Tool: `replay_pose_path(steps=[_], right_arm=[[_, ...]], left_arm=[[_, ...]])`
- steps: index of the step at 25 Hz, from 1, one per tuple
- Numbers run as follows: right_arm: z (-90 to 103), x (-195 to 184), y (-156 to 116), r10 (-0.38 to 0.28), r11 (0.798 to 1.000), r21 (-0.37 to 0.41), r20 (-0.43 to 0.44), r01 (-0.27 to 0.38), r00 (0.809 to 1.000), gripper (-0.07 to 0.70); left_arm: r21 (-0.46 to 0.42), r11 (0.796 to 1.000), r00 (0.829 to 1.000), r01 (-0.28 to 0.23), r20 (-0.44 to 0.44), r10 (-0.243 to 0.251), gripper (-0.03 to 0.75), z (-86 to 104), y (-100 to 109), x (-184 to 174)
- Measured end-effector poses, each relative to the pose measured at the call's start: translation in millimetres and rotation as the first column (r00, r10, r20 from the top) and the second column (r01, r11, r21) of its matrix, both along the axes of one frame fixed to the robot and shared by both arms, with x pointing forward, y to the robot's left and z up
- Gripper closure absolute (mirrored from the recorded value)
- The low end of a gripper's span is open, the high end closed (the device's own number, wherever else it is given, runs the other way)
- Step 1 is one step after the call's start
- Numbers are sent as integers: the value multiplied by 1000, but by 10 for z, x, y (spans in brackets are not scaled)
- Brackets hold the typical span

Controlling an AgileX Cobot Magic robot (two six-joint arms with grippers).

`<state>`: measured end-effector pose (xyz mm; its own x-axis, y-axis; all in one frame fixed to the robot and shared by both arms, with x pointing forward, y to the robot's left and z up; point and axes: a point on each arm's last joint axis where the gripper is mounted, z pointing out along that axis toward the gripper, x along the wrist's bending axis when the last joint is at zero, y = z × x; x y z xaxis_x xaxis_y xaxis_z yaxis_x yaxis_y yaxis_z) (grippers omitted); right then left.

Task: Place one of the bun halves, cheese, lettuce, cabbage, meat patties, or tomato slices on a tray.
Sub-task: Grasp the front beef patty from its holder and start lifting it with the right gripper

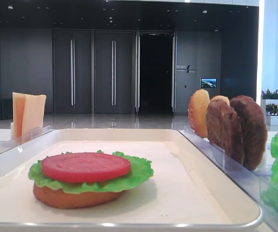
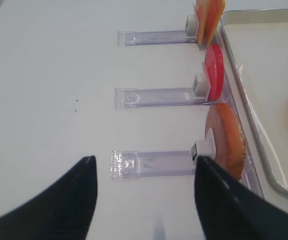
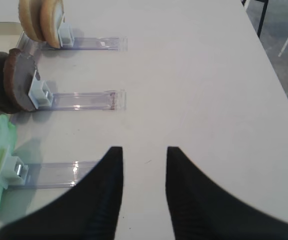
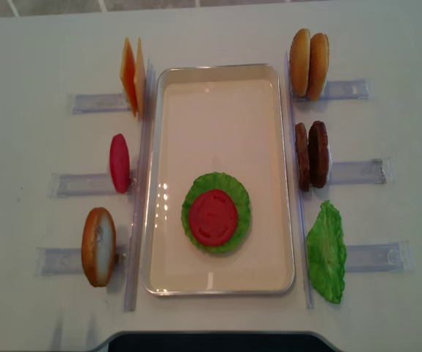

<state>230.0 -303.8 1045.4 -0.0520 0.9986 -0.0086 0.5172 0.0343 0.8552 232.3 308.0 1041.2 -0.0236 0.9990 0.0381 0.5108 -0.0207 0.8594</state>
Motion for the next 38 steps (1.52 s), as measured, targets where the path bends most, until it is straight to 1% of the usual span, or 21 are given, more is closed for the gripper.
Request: replay_pose_path(steps=[14,15,18,20,23,26,30,31,32,33,34,35,38], right_arm=[[4,-8,3,3,1000,4,-5,-3,1000,395],[12,-12,4,3,1000,4,-17,-3,1000,395],[78,79,17,5,1000,1,-105,-5,994,395],[141,191,43,14,1000,9,-176,-12,984,395],[228,385,83,25,1000,22,-270,-20,963,395],[292,606,125,36,999,36,-362,-25,932,395],[330,940,160,32,999,26,-479,-22,877,394],[331,1031,169,33,999,21,-507,-27,861,393],[348,1111,178,39,999,13,-525,-37,850,390],[355,1211,188,43,999,7,-549,-46,835,387],[339,1333,203,47,998,3,-583,-56,811,383],[336,1447,221,54,998,7,-608,-63,792,375],[370,1709,278,81,996,34,-641,-78,763,346]], left_arm=[[0,1000,1000,0,0,0,244,0,0,0],[0,1000,1000,0,0,0,244,0,0,0],[0,1000,1000,0,0,0,244,0,0,0],[0,1000,1000,0,0,0,249,0,0,0],[0,1000,1000,0,0,0,263,0,0,0],[0,1000,1000,0,0,0,287,0,0,0],[0,1000,1000,0,0,0,304,0,0,0],[0,1000,1000,0,0,0,306,0,0,0],[0,1000,1000,0,0,0,307,0,0,0],[0,1000,1000,0,0,0,307,0,0,0],[0,1000,1000,0,0,0,307,0,0,0],[0,1000,1000,0,1,0,307,1,0,1],[0,1000,1000,0,1,0,307,1,0,1]])
